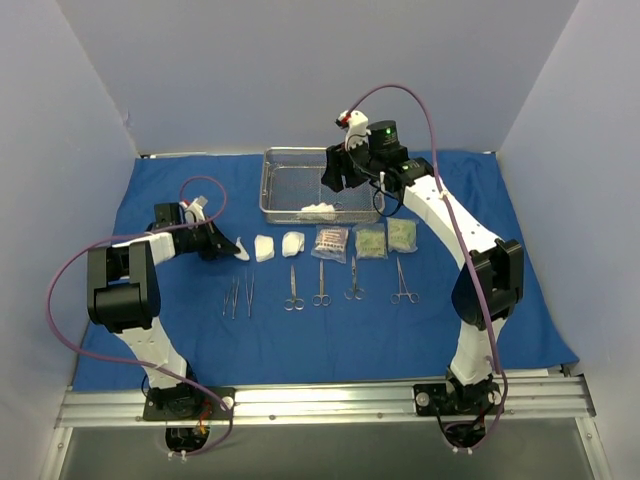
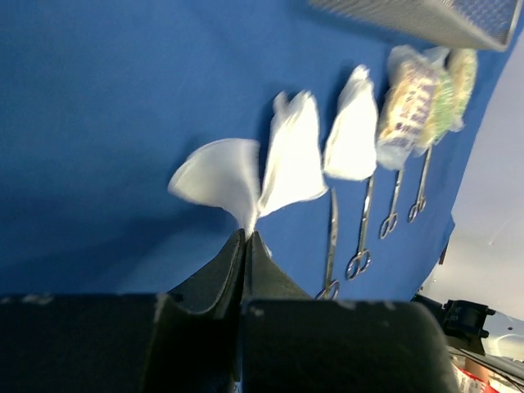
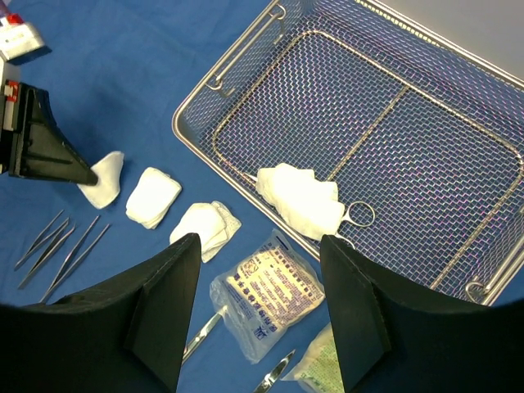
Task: Open and lay out the surgical kit
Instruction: Place the medical item in the surgical kit.
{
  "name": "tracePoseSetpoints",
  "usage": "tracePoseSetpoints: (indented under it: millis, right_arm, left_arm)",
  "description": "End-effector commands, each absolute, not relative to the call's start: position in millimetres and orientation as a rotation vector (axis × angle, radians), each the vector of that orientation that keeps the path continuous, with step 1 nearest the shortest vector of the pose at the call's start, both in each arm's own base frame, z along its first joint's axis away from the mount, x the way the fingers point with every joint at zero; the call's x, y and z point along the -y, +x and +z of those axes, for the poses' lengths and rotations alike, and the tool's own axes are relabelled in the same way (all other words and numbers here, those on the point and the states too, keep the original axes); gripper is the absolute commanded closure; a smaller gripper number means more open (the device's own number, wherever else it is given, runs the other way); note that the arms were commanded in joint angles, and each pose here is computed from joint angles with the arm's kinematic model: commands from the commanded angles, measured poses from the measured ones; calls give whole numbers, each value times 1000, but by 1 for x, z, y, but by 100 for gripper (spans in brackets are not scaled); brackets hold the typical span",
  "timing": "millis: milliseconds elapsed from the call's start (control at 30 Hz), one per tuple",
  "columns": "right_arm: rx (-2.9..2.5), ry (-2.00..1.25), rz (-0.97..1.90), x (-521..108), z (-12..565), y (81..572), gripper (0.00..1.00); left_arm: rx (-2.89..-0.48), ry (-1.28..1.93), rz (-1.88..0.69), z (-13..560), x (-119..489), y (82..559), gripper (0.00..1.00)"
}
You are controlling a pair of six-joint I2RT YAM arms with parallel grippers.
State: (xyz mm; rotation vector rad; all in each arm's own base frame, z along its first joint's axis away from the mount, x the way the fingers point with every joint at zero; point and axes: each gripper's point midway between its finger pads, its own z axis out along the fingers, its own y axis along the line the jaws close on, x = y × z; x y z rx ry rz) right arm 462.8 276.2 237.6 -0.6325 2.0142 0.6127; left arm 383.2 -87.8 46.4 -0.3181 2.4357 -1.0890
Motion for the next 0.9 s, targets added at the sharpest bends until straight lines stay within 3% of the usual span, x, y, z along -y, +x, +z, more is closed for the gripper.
tracePoseSetpoints:
  millis: [0, 267, 867]
  right_arm:
    - [-1981, -632, 602, -277, 248, 469, 44]
    - [-1979, -621, 593, -272, 248, 464, 44]
    - [-2017, -629, 509, -260, 235, 474, 43]
  left_arm:
    - [-2284, -166, -1142, 99, 98, 416, 98]
    - [-2229, -99, -1142, 121, 108, 431, 98]
    - [-2470, -366, -1035, 35, 76, 406, 98]
